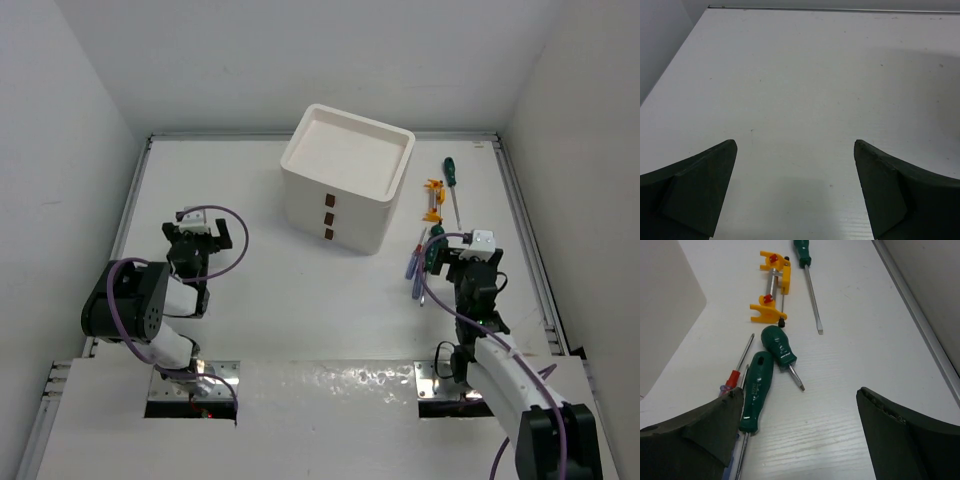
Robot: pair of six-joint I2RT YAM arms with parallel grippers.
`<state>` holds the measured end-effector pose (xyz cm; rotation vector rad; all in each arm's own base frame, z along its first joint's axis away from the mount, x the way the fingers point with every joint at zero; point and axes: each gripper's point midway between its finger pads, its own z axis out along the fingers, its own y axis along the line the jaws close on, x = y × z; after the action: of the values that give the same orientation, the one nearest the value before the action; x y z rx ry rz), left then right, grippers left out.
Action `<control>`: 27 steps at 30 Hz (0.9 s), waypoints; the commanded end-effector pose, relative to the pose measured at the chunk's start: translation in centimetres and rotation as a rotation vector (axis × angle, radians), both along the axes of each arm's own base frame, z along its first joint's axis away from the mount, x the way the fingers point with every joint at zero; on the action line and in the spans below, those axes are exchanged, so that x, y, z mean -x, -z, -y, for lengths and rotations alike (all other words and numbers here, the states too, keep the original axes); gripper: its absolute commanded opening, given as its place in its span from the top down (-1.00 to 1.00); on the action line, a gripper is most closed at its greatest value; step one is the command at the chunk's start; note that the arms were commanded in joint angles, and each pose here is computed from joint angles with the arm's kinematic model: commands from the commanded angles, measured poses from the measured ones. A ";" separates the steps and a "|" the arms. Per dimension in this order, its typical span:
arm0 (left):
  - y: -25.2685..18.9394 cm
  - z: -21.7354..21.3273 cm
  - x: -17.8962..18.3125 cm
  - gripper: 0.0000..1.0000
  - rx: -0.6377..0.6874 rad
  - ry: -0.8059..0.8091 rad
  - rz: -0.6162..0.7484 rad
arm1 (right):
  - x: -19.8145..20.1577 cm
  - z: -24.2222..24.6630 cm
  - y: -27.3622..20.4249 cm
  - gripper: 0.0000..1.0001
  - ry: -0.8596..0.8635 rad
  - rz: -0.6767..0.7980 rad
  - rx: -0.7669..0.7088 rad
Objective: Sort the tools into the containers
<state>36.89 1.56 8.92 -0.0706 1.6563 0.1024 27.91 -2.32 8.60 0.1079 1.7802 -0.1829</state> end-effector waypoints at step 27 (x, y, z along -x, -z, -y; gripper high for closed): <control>-25.7 16.1 -12.4 -0.66 -0.119 0.664 -0.277 | -6.3 -3.8 -16.8 -0.35 -0.118 -0.228 -0.119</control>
<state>51.53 -9.42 38.53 0.4682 1.6927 -0.1355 34.62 0.61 21.56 0.0377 2.0839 -0.0210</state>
